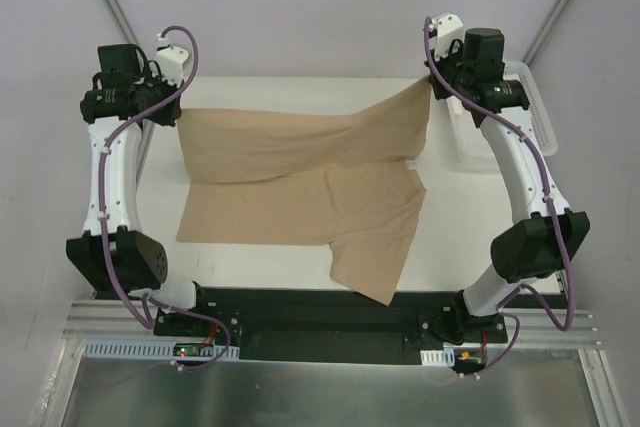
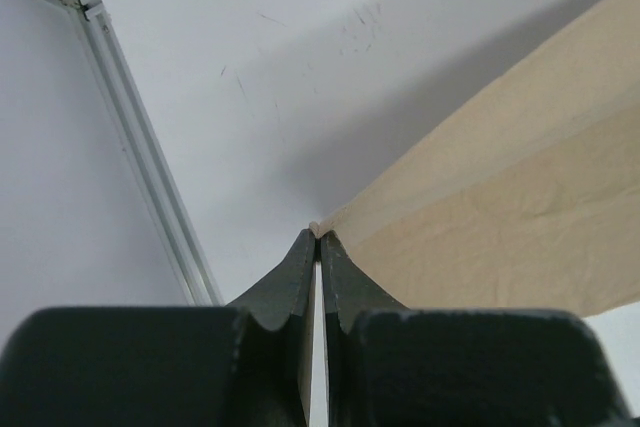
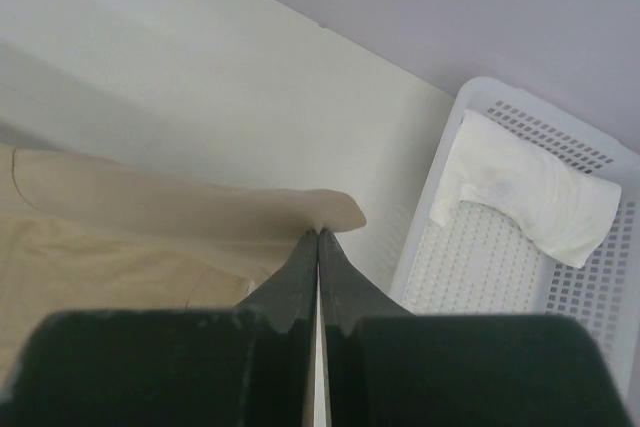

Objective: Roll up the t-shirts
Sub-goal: Flatten out the T-shirt at the center of the board, then fold the T-shirt at the center of the board.

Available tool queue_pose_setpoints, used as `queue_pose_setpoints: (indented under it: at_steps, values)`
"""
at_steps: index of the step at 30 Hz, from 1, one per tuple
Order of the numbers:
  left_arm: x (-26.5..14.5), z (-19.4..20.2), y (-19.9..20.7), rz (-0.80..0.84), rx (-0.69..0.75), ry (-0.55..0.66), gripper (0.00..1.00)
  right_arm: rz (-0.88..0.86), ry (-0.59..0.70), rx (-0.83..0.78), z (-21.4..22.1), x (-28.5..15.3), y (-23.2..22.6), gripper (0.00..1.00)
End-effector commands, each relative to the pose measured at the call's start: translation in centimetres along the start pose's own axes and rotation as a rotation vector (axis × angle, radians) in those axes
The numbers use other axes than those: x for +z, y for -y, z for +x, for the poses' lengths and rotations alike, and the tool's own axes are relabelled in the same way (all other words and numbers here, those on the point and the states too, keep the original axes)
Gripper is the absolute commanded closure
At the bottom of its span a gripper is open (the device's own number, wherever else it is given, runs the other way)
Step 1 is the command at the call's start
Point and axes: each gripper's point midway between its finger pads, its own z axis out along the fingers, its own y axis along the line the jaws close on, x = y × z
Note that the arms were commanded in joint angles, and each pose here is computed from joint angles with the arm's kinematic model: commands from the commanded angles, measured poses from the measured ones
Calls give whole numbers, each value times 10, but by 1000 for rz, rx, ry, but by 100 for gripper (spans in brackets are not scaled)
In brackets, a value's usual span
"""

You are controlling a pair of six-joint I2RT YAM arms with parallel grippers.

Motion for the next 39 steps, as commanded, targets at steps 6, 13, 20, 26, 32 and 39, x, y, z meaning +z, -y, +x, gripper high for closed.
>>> queue_pose_setpoints:
  at_steps: [6, 13, 20, 26, 32, 39]
  values:
    - [101, -5, -41, 48, -9, -70, 100, 55, 2, -50, -17, 81, 26, 99]
    - [180, -13, -79, 28, -25, -75, 100, 89, -31, -106, 13, 181, 33, 99]
    - [220, -11, -99, -31, -12, -74, 100, 193, 80, -202, 3, 232, 46, 99]
    - [222, -1, -96, -30, -13, -96, 100, 167, 72, -268, 16, 247, 31, 99]
    - [220, 10, -82, 5, -4, -126, 100, 139, 30, -271, 30, 240, 25, 99]
    - [213, 15, -75, 29, 57, -142, 100, 94, -29, -260, 38, 211, 16, 99]
